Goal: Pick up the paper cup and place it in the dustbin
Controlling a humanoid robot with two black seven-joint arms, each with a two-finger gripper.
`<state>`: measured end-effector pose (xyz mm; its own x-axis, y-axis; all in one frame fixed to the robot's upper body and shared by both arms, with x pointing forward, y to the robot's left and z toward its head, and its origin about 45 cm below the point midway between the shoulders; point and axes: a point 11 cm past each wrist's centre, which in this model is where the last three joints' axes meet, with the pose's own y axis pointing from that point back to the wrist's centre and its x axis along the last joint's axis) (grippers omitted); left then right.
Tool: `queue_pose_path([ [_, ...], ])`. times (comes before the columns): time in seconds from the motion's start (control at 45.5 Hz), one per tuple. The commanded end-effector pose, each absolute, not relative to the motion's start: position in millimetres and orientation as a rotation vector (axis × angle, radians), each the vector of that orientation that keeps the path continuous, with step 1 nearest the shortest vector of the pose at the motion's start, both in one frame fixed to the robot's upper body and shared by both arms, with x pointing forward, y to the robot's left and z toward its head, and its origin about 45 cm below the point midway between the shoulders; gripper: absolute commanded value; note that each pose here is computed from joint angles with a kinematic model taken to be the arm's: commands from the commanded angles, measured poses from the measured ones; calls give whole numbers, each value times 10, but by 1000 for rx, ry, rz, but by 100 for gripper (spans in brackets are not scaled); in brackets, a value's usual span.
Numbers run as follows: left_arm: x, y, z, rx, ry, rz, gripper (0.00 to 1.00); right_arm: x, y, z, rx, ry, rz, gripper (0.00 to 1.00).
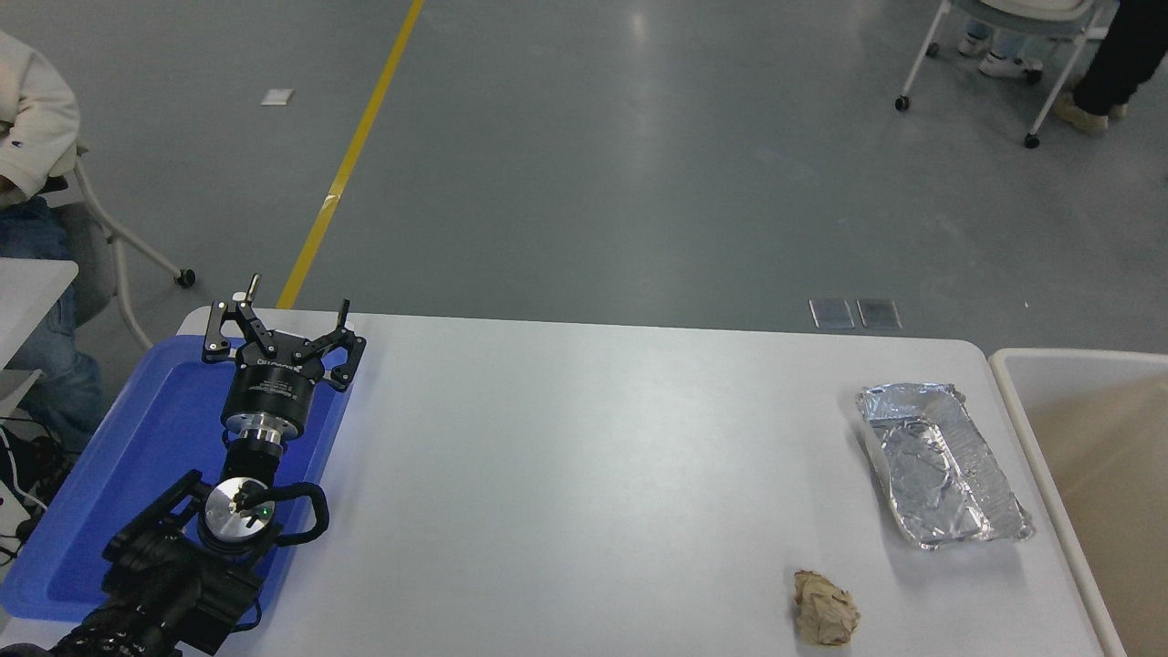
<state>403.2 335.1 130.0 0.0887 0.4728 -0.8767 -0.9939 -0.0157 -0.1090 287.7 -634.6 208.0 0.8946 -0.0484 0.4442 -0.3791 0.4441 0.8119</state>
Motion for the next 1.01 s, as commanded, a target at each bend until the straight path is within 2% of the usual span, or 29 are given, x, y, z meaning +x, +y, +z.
queue_pose_path([
  [0.0, 4032, 3350, 1301, -917, 751, 1358, 100, 2776, -6298, 1629, 1097, -448, 245, 0],
  [0.022, 4032, 3350, 1301, -917, 751, 1358, 100, 2783, -6289, 1590, 1093, -452, 260, 1],
  [0.044, 4032, 3350, 1301, -917, 751, 1358, 100, 2784, -6285, 1573, 1091, -452, 262, 19],
  [0.066, 4032, 3350, 1301, -917, 751, 1358, 100, 2786, -6278, 1558, 1092, -455, 262, 52],
  [0.088, 4032, 3350, 1301, -917, 751, 1358, 100, 2799, -6263, 1544, 1095, -462, 265, 92],
  [0.11, 4032, 3350, 1301, -917, 751, 1358, 100, 2805, -6254, 1534, 1099, -471, 264, 100],
  [0.681, 4032, 3350, 1301, -917, 751, 1358, 100, 2873, -6147, 1491, 1144, -527, 245, 100],
  [0.989, 4032, 3350, 1301, -917, 751, 1358, 100, 3346, -5838, 1779, 1202, -552, 336, 100],
])
